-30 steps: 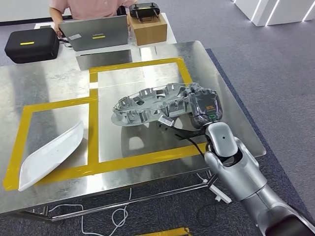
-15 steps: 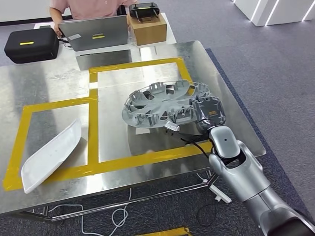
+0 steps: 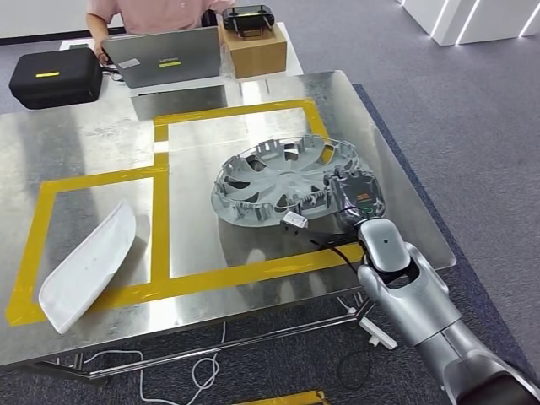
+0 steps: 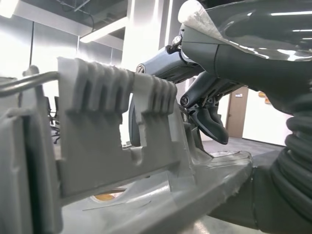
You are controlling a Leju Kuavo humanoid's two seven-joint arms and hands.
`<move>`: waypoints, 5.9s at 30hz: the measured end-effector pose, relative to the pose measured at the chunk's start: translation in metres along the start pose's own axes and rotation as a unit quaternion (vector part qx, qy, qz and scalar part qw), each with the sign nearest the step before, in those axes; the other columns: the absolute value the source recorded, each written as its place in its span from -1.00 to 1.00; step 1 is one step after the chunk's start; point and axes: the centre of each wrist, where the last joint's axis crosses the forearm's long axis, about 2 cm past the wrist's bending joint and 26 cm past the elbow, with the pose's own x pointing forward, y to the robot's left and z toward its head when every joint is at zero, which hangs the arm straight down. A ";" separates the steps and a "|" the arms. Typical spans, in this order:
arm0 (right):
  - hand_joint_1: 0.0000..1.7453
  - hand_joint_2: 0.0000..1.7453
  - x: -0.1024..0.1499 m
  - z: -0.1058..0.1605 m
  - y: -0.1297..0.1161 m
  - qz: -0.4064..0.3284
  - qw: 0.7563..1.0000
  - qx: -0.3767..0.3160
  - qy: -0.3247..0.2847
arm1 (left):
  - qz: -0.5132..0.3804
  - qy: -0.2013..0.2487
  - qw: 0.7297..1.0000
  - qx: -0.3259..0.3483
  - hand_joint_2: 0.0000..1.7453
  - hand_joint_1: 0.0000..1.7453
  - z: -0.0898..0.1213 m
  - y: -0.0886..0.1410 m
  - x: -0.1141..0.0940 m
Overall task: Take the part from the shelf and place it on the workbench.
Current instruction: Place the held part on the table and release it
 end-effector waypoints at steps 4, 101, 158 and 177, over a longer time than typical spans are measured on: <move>-1.00 -1.00 0.000 0.000 0.001 0.000 1.000 0.002 0.000 | 0.020 0.011 1.000 0.007 1.00 -1.00 0.001 0.004 -0.001; -1.00 -1.00 0.014 -0.020 -0.094 -0.095 0.975 -0.168 -0.111 | 0.185 -0.149 0.971 -0.038 -1.00 -1.00 -0.036 0.009 0.003; -1.00 -1.00 0.023 -0.008 -0.071 -0.114 0.977 -0.120 -0.132 | 0.212 -0.103 0.969 -0.068 -1.00 -1.00 -0.036 -0.001 0.001; -1.00 -1.00 0.023 -0.007 -0.068 -0.118 0.981 -0.094 -0.124 | 0.198 -0.093 0.974 -0.066 -1.00 -1.00 -0.036 -0.001 -0.001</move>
